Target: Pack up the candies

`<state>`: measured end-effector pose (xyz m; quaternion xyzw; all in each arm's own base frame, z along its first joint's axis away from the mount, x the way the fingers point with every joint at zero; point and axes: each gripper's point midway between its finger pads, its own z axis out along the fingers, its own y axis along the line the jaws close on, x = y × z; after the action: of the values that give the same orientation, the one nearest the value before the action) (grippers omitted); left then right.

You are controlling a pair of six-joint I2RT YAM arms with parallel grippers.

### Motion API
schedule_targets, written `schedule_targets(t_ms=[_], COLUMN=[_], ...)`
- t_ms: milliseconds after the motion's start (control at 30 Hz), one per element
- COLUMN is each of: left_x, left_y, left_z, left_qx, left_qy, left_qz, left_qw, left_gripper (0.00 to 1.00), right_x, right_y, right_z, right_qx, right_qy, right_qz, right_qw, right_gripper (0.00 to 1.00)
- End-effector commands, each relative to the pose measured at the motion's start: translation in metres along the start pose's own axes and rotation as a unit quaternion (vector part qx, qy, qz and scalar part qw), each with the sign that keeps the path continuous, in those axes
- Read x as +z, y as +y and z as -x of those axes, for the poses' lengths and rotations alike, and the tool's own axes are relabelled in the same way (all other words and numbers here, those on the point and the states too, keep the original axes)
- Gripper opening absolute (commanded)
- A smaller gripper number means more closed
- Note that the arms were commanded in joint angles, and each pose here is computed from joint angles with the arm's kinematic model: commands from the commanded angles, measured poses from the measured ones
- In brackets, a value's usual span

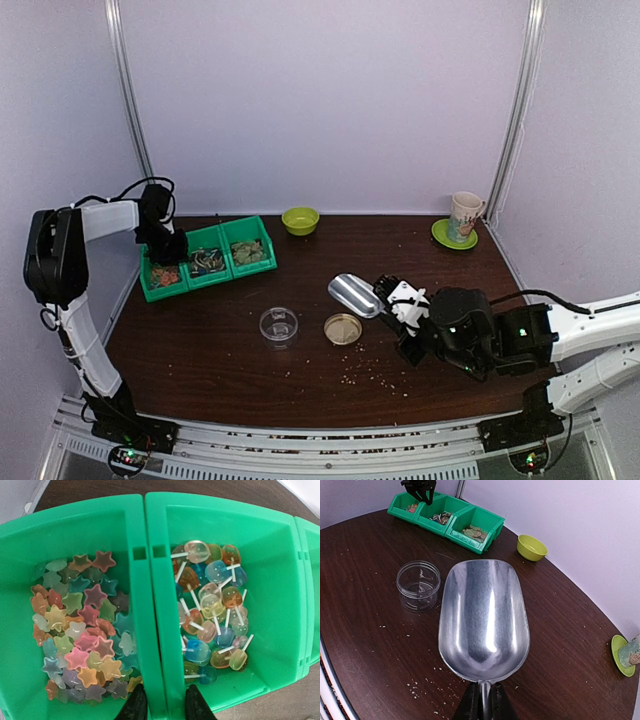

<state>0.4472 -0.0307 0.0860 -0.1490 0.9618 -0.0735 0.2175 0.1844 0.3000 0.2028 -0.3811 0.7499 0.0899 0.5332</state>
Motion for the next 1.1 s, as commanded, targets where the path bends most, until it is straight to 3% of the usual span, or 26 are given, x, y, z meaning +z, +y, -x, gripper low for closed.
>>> schedule_targets(t_ms=[0,533,600,733,833,1067], left_x=[0.001,-0.023,-0.026,-0.041,-0.061,-0.089], left_y=[-0.012,-0.024,-0.028,-0.035,-0.040,-0.054], left_z=[-0.020,-0.063,-0.063,-0.047,-0.023,0.027], left_qx=[0.014,-0.036,-0.037,-0.019,0.017,0.167], left_qy=[0.021,0.003,0.000,-0.018,-0.043,-0.091], left_qz=[-0.014,-0.021,-0.028,-0.032,-0.021,-0.003], left_qw=[1.000,0.999,0.999,0.999,0.999,0.982], left_gripper=[0.21,0.22,0.31,0.71,0.94,0.98], right_x=[-0.003,0.002,0.004,0.004,0.004,0.005], right_y=[-0.005,0.001,0.002,0.003,0.003,0.006], right_z=[0.004,0.000,0.000,0.000,0.001,-0.002], right_qx=[0.017,0.015,0.015,0.013,0.013,0.016], right_qy=[-0.014,-0.009,-0.008,-0.007,-0.008,-0.005], right_qz=[-0.003,0.000,0.002,0.003,0.003,0.011], right_qw=[1.000,1.000,1.000,1.000,1.000,1.000], right_gripper=[0.00,0.00,0.00,0.00,0.00,0.00])
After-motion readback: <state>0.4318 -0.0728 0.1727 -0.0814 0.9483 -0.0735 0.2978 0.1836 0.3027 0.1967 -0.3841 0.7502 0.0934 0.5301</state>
